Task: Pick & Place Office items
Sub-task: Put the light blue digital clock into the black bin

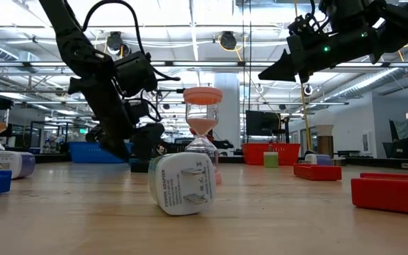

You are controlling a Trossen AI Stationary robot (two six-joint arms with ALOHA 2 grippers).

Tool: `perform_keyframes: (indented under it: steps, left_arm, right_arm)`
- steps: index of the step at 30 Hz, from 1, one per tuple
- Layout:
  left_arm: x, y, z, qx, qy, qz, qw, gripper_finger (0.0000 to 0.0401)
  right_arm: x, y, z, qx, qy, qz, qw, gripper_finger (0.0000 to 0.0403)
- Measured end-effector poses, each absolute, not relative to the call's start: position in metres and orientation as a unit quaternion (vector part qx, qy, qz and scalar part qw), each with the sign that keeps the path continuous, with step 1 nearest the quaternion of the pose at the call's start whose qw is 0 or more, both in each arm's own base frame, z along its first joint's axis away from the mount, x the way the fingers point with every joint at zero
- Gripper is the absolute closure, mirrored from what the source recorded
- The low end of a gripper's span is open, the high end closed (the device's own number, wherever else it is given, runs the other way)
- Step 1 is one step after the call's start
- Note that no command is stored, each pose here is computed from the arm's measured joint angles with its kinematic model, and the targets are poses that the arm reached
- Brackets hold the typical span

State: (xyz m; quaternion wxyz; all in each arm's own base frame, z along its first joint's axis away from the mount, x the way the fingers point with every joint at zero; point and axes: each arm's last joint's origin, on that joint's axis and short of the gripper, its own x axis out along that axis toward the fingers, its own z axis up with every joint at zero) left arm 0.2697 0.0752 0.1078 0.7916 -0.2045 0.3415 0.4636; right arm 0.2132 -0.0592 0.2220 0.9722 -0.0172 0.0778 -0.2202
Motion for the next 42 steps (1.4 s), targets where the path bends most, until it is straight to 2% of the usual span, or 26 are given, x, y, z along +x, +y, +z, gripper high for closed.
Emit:
perform_keyframes:
  steps: [6, 11, 16, 21, 26, 35, 42]
  left_arm:
    - [0.269, 0.074, 0.107, -0.198, 0.36, 0.446, 0.795, 0.0243]
    - [0.265, 0.073, 0.115, -0.179, 0.375, 0.435, 0.799, 0.0244]
    - [0.255, 0.071, 0.145, -0.197, 0.347, 0.437, 0.806, 0.0244]
    - [0.247, 0.073, 0.184, -0.255, 0.249, 0.433, 0.828, 0.0242]
    - [0.263, 0.103, 0.213, -0.291, 0.175, 0.419, 0.842, 0.0241]
    - [0.329, 0.167, 0.207, -0.289, 0.222, 0.438, 0.822, 0.0241]
    - [0.354, 0.192, 0.193, -0.301, 0.262, 0.446, 0.801, 0.0241]
  right_arm:
    - [0.213, -0.059, 0.222, -0.017, 0.078, -0.22, 0.972, 0.0401]
    - [0.213, -0.059, 0.222, -0.017, 0.078, -0.22, 0.972, 0.0402]
    - [0.213, -0.059, 0.222, -0.017, 0.078, -0.22, 0.972, 0.0402]
    - [0.213, -0.059, 0.222, -0.017, 0.078, -0.22, 0.972, 0.0401]
    - [0.213, -0.059, 0.222, -0.015, 0.077, -0.22, 0.972, 0.0402]
    - [0.213, -0.059, 0.222, -0.012, 0.075, -0.22, 0.972, 0.0401]
    - [0.213, -0.059, 0.222, -0.013, 0.075, -0.22, 0.972, 0.0402]
